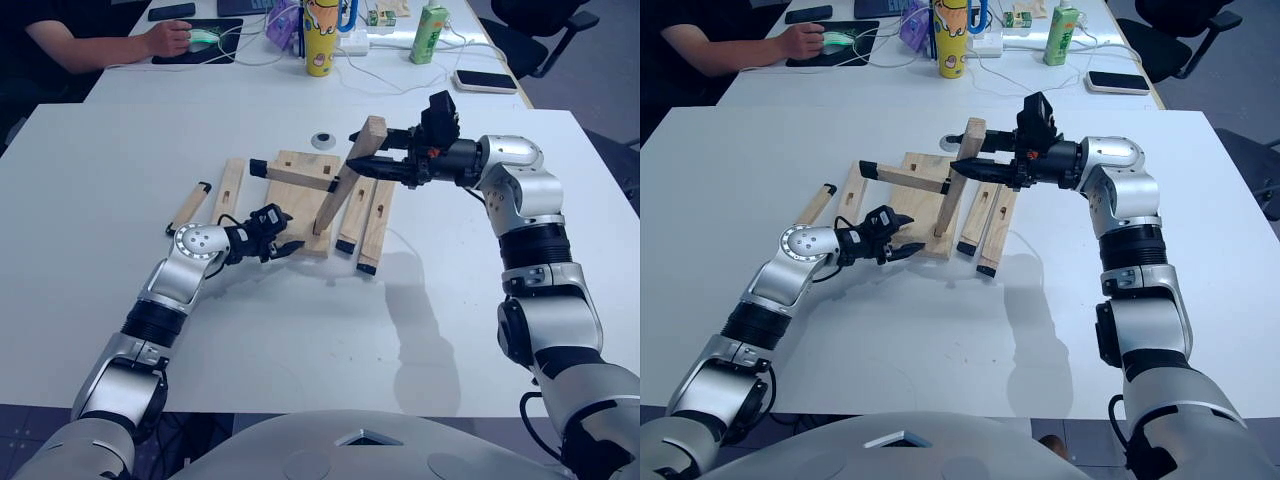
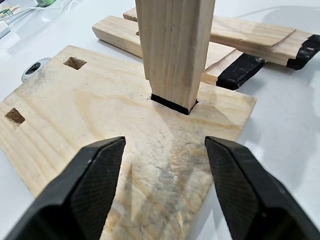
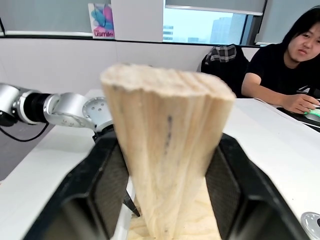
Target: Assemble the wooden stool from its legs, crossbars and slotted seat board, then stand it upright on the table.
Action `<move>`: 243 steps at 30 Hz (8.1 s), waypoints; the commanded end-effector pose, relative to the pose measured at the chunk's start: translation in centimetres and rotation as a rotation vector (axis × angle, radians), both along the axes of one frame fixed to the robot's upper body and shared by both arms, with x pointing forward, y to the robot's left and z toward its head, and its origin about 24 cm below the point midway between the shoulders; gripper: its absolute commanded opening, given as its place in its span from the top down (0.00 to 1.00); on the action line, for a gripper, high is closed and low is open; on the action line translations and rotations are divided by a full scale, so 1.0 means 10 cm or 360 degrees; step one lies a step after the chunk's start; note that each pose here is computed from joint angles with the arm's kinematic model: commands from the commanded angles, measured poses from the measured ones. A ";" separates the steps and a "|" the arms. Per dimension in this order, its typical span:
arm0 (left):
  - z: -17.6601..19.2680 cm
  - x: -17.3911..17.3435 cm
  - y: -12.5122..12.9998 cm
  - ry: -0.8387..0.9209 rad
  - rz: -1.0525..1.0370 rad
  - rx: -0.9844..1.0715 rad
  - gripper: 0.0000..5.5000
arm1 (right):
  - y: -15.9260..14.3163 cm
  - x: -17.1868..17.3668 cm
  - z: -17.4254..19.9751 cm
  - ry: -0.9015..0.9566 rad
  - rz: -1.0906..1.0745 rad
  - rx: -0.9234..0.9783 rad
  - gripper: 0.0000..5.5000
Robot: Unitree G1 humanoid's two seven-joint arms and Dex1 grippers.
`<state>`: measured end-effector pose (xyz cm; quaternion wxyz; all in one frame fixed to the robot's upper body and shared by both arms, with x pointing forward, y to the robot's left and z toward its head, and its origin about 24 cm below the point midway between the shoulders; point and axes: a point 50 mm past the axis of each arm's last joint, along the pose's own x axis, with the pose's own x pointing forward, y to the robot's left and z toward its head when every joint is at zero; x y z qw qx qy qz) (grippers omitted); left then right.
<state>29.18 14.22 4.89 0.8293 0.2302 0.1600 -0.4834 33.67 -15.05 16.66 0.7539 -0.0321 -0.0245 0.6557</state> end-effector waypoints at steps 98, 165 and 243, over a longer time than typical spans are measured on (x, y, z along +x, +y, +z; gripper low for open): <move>-0.75 -0.54 -0.30 0.0630 0.0522 -0.0013 0.46 | 0.30 -0.40 -1.12 0.0911 -0.1641 -0.0446 0.87; -0.78 -0.53 -0.35 0.0614 0.0525 -0.0073 0.46 | 0.22 -0.42 -1.35 0.1188 -0.1734 -0.1010 0.32; -0.21 -0.42 -0.01 0.0451 0.0363 -0.0429 0.46 | -0.33 -0.93 -1.52 0.0665 -0.1328 -0.0431 0.62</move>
